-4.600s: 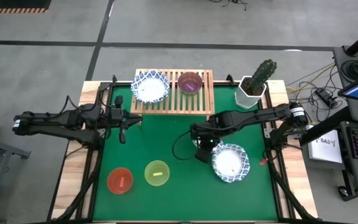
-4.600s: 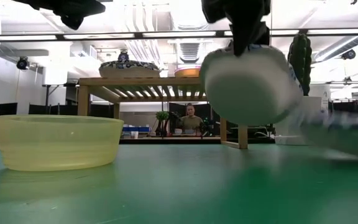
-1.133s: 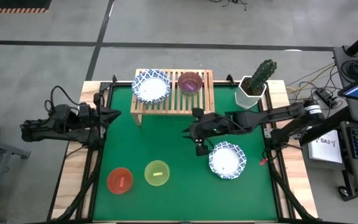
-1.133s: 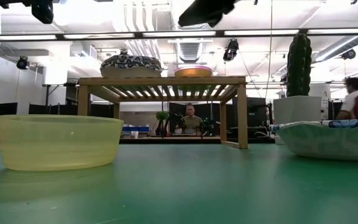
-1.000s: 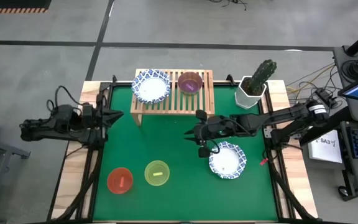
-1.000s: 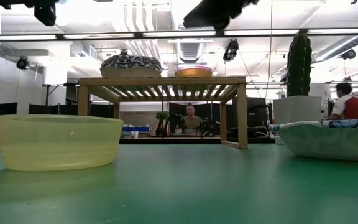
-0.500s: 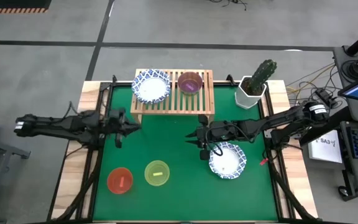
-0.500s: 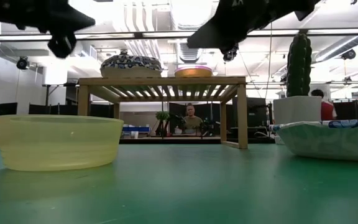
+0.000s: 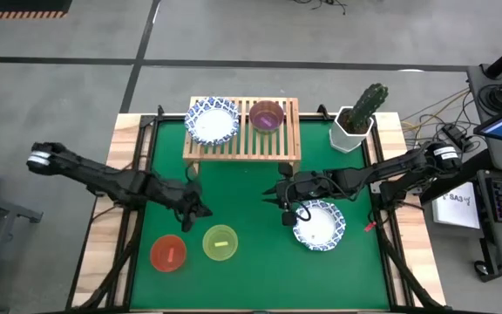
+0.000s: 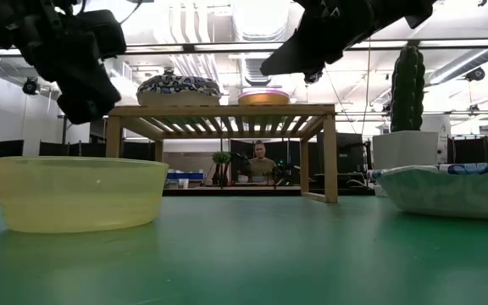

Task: Place and stack bowls onto a shelf
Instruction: Stack the yellow bowl on top of the purple bowl on the shelf

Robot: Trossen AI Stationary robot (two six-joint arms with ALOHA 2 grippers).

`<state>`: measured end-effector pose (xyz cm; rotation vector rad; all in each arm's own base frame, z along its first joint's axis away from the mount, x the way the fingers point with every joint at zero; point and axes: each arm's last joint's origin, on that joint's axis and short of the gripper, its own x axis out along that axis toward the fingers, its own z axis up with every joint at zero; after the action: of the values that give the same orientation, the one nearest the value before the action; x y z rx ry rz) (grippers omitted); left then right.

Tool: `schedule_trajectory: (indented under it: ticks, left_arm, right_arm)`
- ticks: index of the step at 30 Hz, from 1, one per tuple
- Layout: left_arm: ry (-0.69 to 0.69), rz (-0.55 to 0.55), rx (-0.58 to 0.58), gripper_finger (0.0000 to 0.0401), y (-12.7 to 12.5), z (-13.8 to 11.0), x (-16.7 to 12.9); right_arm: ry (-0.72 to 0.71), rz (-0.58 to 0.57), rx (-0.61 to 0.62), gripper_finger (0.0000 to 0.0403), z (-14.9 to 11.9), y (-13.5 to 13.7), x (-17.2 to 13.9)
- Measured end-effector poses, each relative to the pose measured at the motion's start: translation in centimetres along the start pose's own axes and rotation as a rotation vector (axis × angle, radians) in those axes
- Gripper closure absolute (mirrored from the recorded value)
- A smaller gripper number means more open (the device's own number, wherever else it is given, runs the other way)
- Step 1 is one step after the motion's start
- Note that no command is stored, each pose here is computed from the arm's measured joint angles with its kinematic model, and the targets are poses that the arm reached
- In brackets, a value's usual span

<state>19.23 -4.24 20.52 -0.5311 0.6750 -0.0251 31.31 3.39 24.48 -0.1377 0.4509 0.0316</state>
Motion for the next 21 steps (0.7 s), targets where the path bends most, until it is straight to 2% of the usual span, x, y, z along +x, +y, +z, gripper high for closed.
schedule_trajectory:
  ticks: [5,9,17,21]
  left_arm:
    - [0.171,0.093,0.021,0.0399,-1.0,0.4,2.3]
    - [0.281,0.152,0.075,0.0376,-1.7,0.7,3.7]
    - [0.364,0.193,0.153,0.0273,-2.7,2.0,5.4]
    - [0.400,0.219,0.161,0.0220,-2.3,1.5,6.5]
  right_arm:
    - [0.000,0.000,-0.015,0.0326,0.0,0.0,0.0]
    - [0.000,0.000,-0.024,0.0331,0.0,0.0,0.0]
    - [0.020,0.002,-0.018,0.0335,-0.2,0.0,0.0]
    - [0.020,0.002,-0.019,0.0335,-0.2,0.0,0.0]
